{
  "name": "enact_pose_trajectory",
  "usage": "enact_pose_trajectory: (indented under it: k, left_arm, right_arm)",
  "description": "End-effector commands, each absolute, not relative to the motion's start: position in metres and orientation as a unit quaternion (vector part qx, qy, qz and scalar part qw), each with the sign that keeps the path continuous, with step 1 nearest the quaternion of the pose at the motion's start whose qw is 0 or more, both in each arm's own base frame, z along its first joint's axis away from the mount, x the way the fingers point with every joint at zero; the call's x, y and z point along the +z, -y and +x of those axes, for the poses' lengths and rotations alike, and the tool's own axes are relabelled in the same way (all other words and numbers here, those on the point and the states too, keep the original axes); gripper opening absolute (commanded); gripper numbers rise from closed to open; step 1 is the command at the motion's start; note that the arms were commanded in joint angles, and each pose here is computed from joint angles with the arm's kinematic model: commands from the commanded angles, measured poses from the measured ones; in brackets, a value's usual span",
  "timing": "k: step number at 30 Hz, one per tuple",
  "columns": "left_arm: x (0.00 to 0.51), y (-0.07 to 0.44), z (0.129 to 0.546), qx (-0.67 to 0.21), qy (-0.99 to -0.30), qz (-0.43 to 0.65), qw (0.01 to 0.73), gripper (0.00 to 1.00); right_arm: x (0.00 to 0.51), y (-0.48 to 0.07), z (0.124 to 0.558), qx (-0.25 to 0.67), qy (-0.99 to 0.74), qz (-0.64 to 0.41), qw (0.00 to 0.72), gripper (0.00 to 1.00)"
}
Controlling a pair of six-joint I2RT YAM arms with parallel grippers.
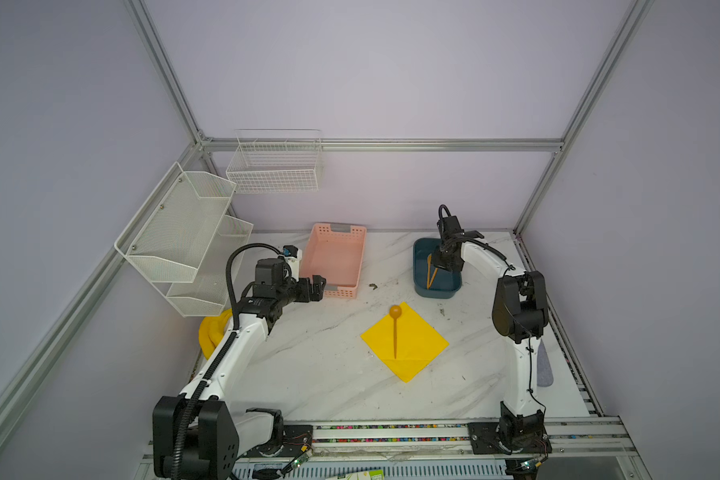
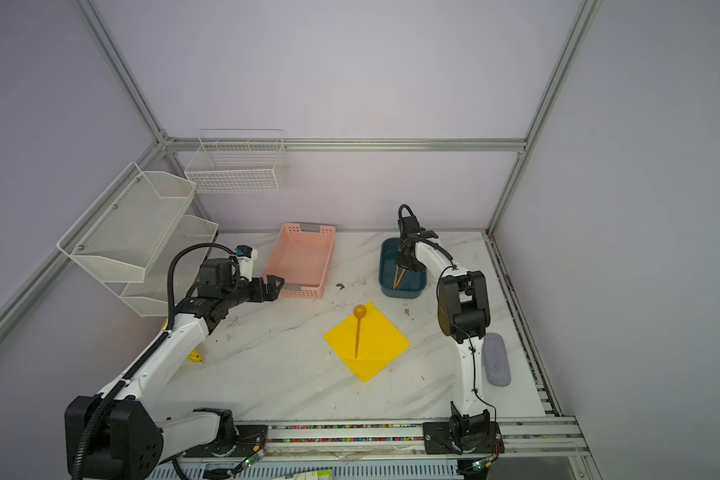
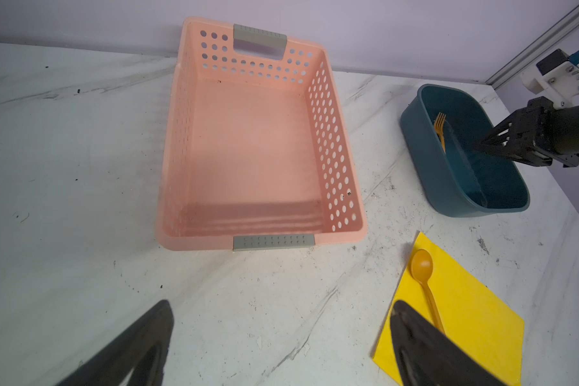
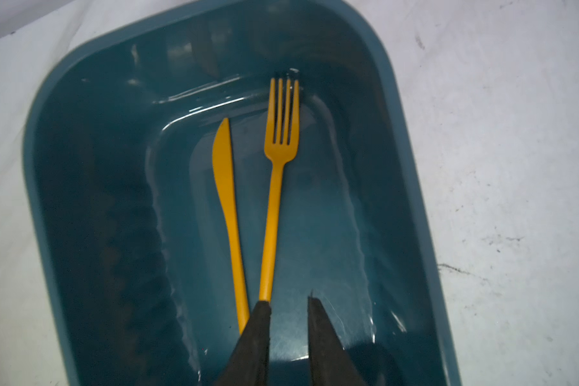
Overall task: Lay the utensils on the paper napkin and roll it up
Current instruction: 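Move the right gripper back over the teal tray, then lower the right gripper into the teal tray around the yellow fork handle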
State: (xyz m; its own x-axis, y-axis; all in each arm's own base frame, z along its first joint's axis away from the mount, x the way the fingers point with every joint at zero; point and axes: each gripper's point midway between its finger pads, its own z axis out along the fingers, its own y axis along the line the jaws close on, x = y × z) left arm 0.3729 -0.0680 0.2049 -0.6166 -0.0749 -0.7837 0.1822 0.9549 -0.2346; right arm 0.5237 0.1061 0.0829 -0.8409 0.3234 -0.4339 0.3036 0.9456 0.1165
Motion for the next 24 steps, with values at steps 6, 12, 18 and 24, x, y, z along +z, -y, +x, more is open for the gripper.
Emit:
enact_pose_trajectory:
  k: [6, 12, 18, 24]
  left_arm:
    - [0.227, 0.065, 0.381, -0.143, -0.874, 0.037, 0.463, 1.00]
    - [0.227, 0.066, 0.381, -0.146, -0.874, 0.037, 0.462, 0.99]
    - [0.227, 0.064, 0.382, -0.146, -0.874, 0.034, 0.462, 1.00]
    - [0.228, 0.063, 0.382, -0.146, -0.873, 0.032, 0.463, 1.00]
  right_arm:
    - [0.071, -0.099, 0.538, -0.002, -0.961, 0.171, 0.216, 0.24]
    - [0.065, -0.102, 0.551, -0.003, -0.962, 0.170, 0.215, 0.24]
    - [0.058, -0.102, 0.559, -0.010, -0.962, 0.170, 0.212, 0.24]
    - [0.056, -0.103, 0.565, -0.011, -0.962, 0.169, 0.214, 0.24]
